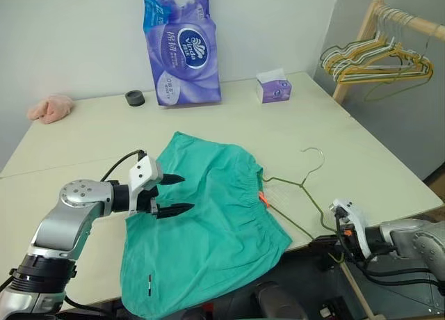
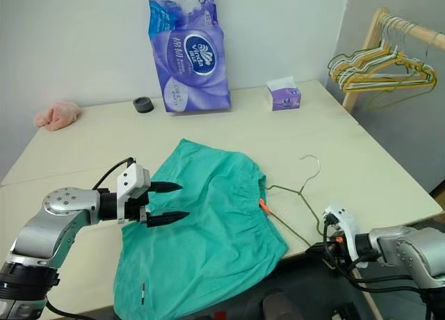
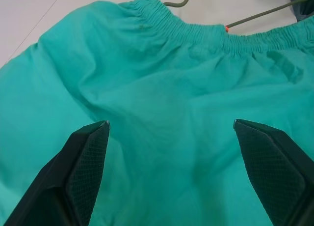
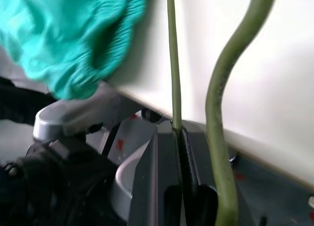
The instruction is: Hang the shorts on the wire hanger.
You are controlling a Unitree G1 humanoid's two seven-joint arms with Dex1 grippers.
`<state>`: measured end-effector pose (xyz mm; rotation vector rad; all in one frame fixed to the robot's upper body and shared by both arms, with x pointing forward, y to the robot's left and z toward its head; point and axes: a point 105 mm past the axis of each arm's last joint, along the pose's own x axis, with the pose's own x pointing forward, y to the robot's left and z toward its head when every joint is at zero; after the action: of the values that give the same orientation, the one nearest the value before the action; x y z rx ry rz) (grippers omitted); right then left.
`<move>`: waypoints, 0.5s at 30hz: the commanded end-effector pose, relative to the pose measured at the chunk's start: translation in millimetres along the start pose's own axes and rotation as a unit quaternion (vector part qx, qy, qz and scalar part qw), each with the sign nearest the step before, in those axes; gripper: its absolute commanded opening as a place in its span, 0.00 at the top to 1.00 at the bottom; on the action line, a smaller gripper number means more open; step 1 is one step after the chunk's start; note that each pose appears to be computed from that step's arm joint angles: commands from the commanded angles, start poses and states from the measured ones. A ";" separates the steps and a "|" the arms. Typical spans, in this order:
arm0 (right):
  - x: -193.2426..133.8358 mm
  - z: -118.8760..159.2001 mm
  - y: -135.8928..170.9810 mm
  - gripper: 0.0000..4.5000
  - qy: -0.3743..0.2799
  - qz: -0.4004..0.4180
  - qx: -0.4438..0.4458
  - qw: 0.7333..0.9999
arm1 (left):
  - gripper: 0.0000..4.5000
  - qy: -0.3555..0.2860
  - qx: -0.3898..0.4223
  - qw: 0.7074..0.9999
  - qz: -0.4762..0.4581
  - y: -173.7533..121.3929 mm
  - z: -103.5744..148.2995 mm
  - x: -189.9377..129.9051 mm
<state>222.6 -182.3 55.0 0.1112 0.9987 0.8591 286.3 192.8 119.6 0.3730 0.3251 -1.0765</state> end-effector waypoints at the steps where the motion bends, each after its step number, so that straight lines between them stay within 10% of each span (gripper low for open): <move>1: 2.7 12.6 -1.3 1.00 -0.013 0.002 0.006 1.000 | 0.05 -0.012 0.031 0.999 0.015 4.0 13.3 -4.8; 15: 24.6 70.4 27.3 1.00 -0.056 0.056 0.016 0.997 | 0.05 -0.027 0.026 0.998 0.054 13.7 16.6 -7.3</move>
<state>259.6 -129.0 69.0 0.2666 0.9964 0.9020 293.0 194.9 124.4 0.3804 0.2840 -1.0180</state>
